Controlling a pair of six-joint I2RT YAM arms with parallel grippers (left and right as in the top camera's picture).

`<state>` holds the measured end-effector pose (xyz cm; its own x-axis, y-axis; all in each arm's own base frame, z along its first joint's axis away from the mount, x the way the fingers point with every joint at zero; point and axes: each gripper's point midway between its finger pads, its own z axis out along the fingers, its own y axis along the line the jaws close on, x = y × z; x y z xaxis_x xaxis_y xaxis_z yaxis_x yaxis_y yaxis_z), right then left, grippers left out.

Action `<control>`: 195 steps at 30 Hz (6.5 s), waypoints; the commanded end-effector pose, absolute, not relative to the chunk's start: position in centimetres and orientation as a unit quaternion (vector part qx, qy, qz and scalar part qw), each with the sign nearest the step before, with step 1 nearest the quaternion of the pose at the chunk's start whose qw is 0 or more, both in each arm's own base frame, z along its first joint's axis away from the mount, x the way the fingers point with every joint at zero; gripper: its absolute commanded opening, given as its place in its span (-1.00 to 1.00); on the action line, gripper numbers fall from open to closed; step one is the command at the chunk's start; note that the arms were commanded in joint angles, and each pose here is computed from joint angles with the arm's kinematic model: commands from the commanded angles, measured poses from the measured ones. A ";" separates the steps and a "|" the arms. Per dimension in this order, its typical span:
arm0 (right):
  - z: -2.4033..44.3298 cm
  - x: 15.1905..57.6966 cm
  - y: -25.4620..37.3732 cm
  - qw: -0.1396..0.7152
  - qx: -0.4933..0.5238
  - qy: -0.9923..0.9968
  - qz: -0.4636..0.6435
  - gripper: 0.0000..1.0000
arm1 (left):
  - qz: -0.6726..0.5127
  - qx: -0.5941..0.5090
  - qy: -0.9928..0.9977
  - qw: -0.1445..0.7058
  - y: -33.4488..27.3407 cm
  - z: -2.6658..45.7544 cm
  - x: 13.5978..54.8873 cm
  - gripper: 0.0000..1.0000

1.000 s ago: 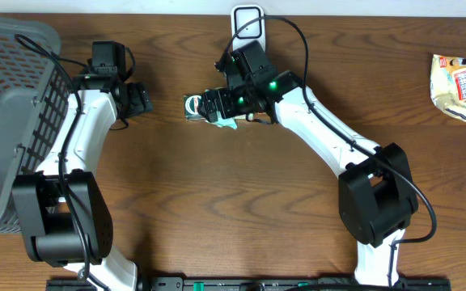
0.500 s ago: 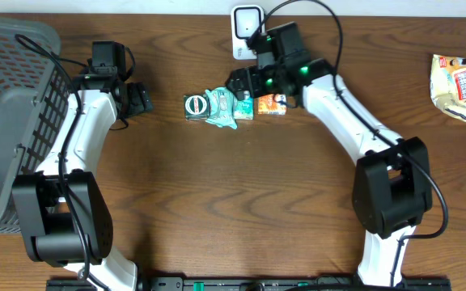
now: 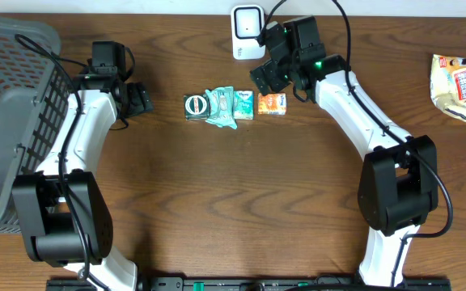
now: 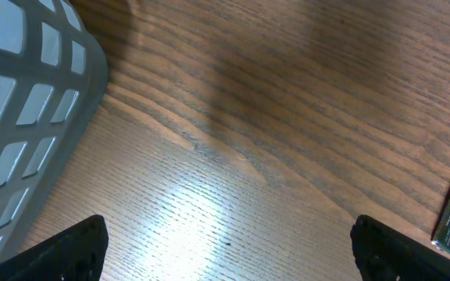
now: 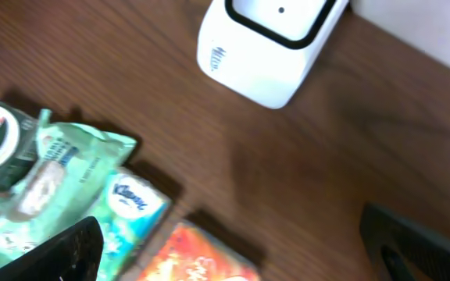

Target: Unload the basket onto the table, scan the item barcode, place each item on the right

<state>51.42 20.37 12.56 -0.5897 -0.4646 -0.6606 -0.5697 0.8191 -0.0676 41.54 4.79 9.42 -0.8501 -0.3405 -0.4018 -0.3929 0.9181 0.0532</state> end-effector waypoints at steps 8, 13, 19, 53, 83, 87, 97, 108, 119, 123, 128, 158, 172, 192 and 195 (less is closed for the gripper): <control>12.2 53.8 16.1 0.364 -0.277 0.888 0.056 0.99 | 0.071 -0.185 0.961 0.193 4.9 9.2 41.4 0.95; 11.4 55.0 14.2 0.366 -0.221 0.902 0.065 0.97 | 0.071 -0.185 0.961 0.193 4.9 9.2 41.4 0.95; 8.7 56.0 12.5 0.357 -0.188 0.913 0.066 0.91 | 0.071 -0.185 0.961 0.193 4.9 9.2 41.4 0.95; 2.8 49.7 17.9 0.176 -0.097 0.934 0.296 -0.53 | 0.071 -0.185 0.961 0.193 4.9 9.2 41.4 0.95; 8.9 39.4 15.1 0.037 -0.087 0.972 0.216 0.34 | 0.071 -0.185 0.961 0.193 4.9 9.2 41.4 0.95; 8.8 38.6 17.2 0.033 -0.113 0.969 0.217 0.67 | 0.071 -0.185 0.961 0.193 4.9 9.2 41.4 0.95; 8.8 37.5 19.6 0.026 -0.143 0.965 0.218 0.98 | 0.071 -0.185 0.961 0.193 4.9 9.2 41.4 0.95; 8.1 38.8 17.7 0.052 -0.143 0.976 0.153 0.96 | 0.071 -0.185 0.961 0.193 4.9 9.2 41.4 0.95; 8.0 39.3 17.9 0.064 -0.158 0.973 0.153 0.72 | 0.071 -0.185 0.961 0.193 4.9 9.2 41.4 0.95; 7.8 39.2 17.8 0.062 -0.157 0.974 0.153 0.74 | 0.071 -0.185 0.961 0.193 4.9 9.2 41.4 0.95; 7.8 39.2 17.8 0.062 -0.157 0.974 0.153 0.61 | 0.071 -0.185 0.961 0.193 4.9 9.2 41.4 0.95; 7.6 41.1 16.9 0.102 -0.176 0.973 0.107 0.40 | 0.071 -0.185 0.961 0.193 4.9 9.2 41.4 0.95; 6.8 41.2 17.4 0.089 -0.194 0.962 0.173 0.34 | 0.071 -0.185 0.961 0.193 4.9 9.2 41.4 0.95; 2.8 38.9 18.5 0.008 -0.205 0.930 0.305 0.17 | 0.071 -0.185 0.961 0.193 4.9 9.2 41.4 0.95; 2.4 38.6 18.4 0.003 -0.203 0.931 0.305 0.17 | 0.071 -0.185 0.961 0.193 4.9 9.2 41.4 0.95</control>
<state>39.24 18.06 2.70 -0.9236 -0.3597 -0.1324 -0.3716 0.7558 0.5391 41.55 4.79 9.43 -0.8499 -0.3405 -0.4022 -0.3929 0.9181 0.0531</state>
